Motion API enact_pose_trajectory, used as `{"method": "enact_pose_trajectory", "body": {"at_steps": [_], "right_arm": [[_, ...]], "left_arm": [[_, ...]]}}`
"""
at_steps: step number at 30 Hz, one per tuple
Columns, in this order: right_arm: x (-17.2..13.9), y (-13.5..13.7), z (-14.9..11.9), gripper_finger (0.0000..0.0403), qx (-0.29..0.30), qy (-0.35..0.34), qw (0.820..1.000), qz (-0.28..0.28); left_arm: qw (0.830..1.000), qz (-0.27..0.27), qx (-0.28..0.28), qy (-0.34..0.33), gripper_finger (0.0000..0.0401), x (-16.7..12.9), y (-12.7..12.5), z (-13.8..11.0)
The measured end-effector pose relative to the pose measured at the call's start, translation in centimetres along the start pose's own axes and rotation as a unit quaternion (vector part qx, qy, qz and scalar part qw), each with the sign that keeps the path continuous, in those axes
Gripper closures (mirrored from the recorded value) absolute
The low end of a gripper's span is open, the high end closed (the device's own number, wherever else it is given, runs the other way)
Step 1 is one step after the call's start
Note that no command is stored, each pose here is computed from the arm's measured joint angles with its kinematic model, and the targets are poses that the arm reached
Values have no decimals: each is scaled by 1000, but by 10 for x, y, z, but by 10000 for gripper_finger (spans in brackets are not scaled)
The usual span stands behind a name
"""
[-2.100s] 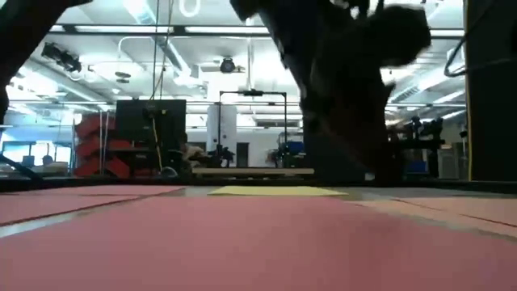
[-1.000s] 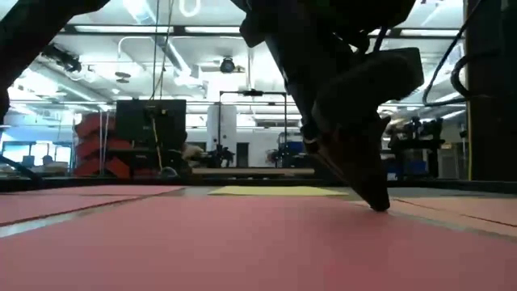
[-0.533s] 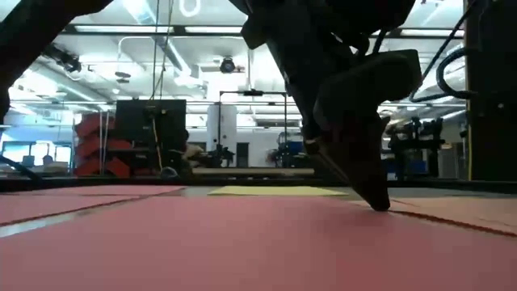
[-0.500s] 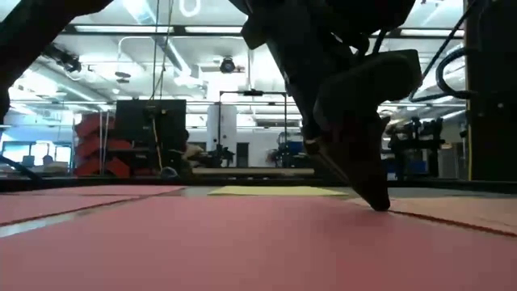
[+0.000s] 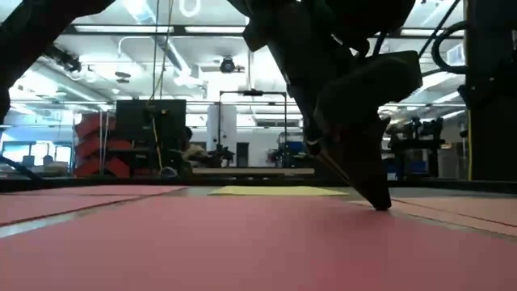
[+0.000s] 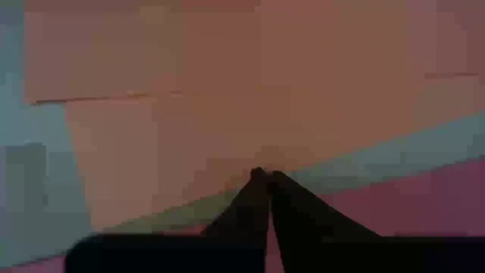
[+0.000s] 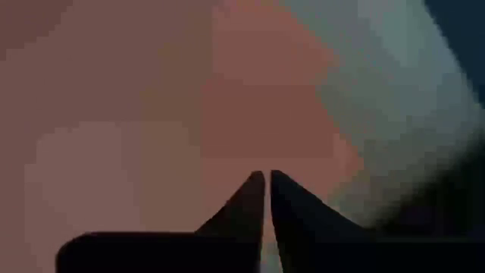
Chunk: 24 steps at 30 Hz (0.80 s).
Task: Organize paper
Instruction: Stack the orange paper on top of the orange paper
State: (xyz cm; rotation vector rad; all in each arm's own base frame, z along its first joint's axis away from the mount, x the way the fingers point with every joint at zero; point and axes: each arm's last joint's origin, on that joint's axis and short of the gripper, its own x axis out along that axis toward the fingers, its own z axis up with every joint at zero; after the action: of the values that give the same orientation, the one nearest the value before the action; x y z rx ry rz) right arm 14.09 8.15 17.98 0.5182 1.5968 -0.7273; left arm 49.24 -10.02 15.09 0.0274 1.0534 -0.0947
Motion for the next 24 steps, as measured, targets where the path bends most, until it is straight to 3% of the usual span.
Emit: {"method": "enact_pose_trajectory", "body": {"at_steps": [8,16,24], "right_arm": [[6,3,-2,403,27,50,998,-4],[26,10,1,403,62,73,994,-44],[39,16,2,403,70,107,988,-84]], "left_arm": [[1000,-1,-14,10,401,-7,0,2],[999,-3,-26,34,401,-17,-8,3],[999,-8,-25,33,401,-8,-11,2]]}}
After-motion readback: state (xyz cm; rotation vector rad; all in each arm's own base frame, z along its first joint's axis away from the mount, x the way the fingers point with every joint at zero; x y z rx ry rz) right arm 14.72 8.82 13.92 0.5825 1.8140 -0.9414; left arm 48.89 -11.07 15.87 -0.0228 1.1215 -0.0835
